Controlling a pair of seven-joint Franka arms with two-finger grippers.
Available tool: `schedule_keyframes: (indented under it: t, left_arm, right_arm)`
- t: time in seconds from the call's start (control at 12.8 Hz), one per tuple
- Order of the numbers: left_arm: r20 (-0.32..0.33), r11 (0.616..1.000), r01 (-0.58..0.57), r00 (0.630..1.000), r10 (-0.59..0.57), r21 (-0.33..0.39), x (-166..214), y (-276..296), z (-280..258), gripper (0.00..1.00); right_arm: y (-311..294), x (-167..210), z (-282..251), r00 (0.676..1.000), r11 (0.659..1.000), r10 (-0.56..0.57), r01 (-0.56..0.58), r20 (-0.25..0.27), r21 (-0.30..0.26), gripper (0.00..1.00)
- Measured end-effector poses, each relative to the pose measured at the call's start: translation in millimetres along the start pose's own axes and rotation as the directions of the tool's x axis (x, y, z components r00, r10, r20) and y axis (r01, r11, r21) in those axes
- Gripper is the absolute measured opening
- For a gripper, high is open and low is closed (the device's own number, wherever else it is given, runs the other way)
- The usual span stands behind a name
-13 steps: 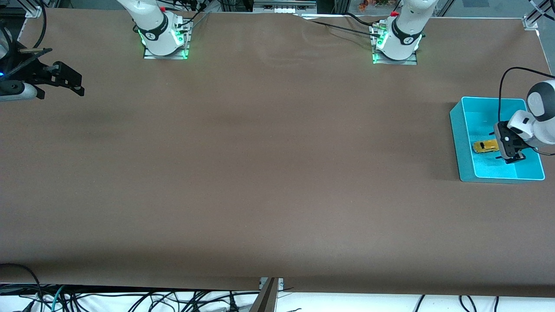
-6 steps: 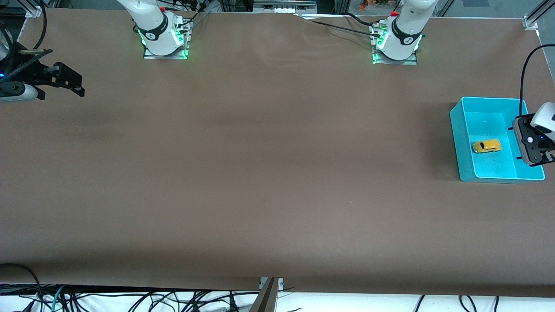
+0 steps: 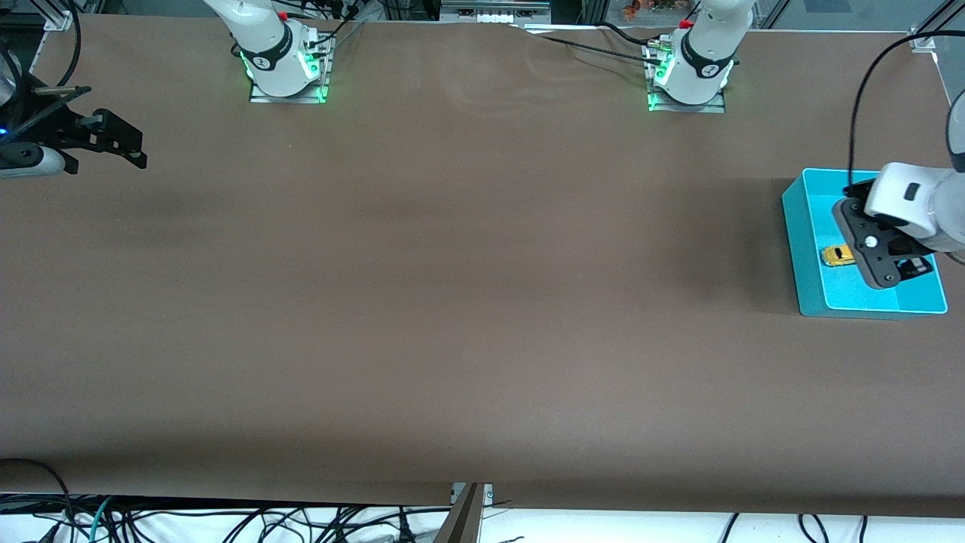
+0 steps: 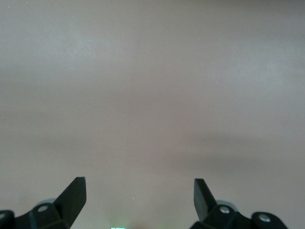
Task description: Wind and store yellow beetle car
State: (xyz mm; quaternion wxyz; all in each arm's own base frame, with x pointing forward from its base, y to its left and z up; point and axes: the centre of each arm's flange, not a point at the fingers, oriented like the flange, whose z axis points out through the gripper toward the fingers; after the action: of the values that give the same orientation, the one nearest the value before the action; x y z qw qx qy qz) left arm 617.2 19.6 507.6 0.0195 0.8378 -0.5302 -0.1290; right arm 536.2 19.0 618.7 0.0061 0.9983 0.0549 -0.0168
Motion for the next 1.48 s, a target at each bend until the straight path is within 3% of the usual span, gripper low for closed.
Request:
schedule_keyframes:
  t: [0.31, 0.62, 0.86, 1.17, 1.48]
  left_arm:
    - [-0.065, 0.973, 0.229, 0.972, -0.227, 0.015, 52, 39, -38, 1.00]
    - [-0.089, 0.932, 0.359, 0.931, -0.353, 0.058, 98, 104, -77, 1.00]
    - [-0.132, 0.835, 0.549, 0.832, -0.539, 0.049, 91, 109, -85, 1.00]
    - [-0.239, 0.729, 0.682, 0.700, -0.673, -0.053, 51, 90, -64, 1.00]
    - [-0.233, 0.600, 0.796, 0.570, -0.788, -0.079, 20, 109, -58, 1.00]
  right_arm:
    - [1, 0, 0, 1.000, 1.000, 0.001, -0.001, 0.001, 0.000, 1.00]
    - [1, 0, 0, 1.000, 1.000, 0.002, -0.002, 0.001, 0.000, 1.00]
    - [1, 0, 0, 1.000, 1.000, 0.002, -0.002, 0.001, 0.000, 1.00]
    - [2, 0, 1, 1.000, 1.000, 0.004, -0.004, 0.001, 0.001, 1.00]
    - [2, 0, 1, 1.000, 1.000, 0.004, -0.004, 0.002, 0.001, 1.00]
